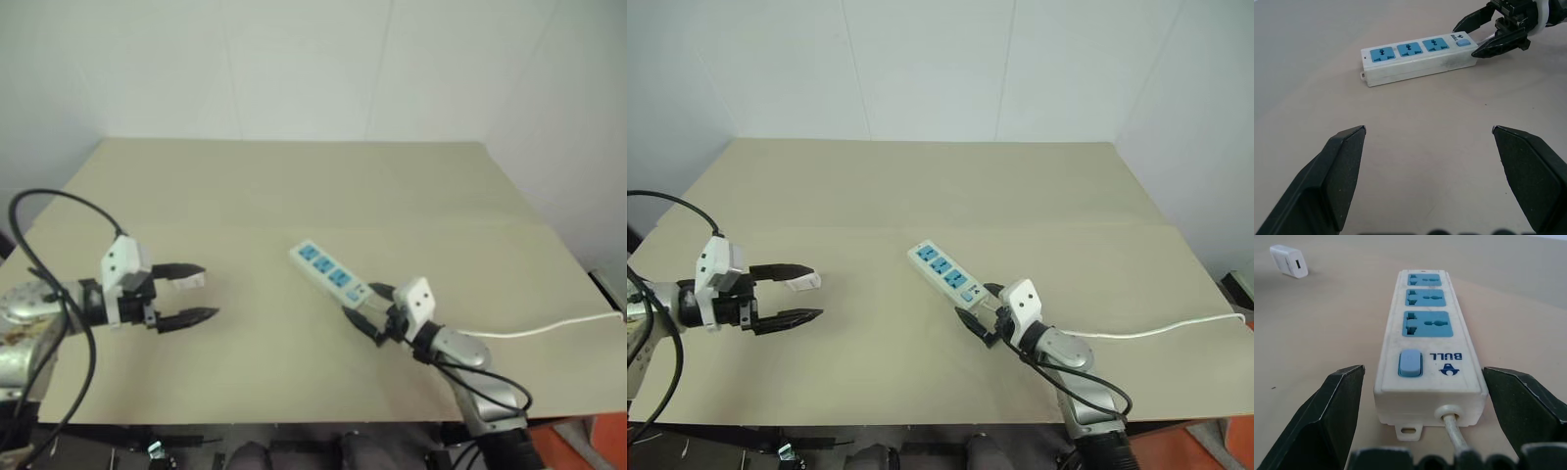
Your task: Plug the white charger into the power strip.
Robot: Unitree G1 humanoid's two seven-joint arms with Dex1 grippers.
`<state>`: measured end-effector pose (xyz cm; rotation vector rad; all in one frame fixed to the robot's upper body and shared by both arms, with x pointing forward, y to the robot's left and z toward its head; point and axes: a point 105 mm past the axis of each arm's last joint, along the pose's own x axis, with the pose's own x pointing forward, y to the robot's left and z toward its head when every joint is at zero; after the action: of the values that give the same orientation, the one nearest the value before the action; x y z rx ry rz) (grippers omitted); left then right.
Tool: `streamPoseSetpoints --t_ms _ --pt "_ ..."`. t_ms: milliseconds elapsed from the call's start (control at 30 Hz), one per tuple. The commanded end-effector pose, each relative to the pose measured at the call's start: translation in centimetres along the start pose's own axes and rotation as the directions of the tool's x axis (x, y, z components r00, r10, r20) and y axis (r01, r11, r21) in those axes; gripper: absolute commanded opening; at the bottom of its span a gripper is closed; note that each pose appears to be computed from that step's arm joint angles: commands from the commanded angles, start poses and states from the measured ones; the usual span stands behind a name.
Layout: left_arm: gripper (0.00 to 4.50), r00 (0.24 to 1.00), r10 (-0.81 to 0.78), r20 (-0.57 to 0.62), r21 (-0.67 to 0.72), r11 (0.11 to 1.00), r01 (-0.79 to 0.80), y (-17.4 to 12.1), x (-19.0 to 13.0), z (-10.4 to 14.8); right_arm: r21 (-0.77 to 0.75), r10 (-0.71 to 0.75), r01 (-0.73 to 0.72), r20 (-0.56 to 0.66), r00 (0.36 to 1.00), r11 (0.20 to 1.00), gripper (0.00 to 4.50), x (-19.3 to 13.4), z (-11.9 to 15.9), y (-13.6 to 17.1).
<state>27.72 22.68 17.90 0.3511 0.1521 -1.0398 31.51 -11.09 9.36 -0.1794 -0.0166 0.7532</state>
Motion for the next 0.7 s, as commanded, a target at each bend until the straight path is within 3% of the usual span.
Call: streamPoseSetpoints --t_ms 33,333,500,633,700 --pt "4.5 1.0 0.013 0.024 0.051 0.999 -0.014 0.0 -0.2 0.9 -0.038 0.011 -0.01 0.029 1.0 0.999 4.44 0.5 0.5 0.6" --pt "4.5 0.999 0.017 0.04 0.053 0.998 -0.019 0.0 0.2 1.0 0.064 -0.067 0.064 0.039 0.997 0.996 4.44 2.0 -1.0 0.0" --pt "4.5 0.999 0.02 0.042 0.057 0.998 -0.022 0.1 0.1 1.1 0.049 -0.065 0.064 0.03 0.997 0.997 4.44 1.9 -1.5 -0.3" --pt "4.5 0.999 0.023 0.04 0.06 0.998 -0.026 0.1 0.0 1.2 0.056 -0.046 0.044 0.038 0.998 0.997 3.54 1.4 -1.6 -0.1" --pt "4.5 0.999 0.024 0.04 0.062 0.998 -0.027 0.1 0.0 1.2 0.041 -0.034 0.032 0.034 0.999 0.999 3.42 1.4 -1.8 0.0"
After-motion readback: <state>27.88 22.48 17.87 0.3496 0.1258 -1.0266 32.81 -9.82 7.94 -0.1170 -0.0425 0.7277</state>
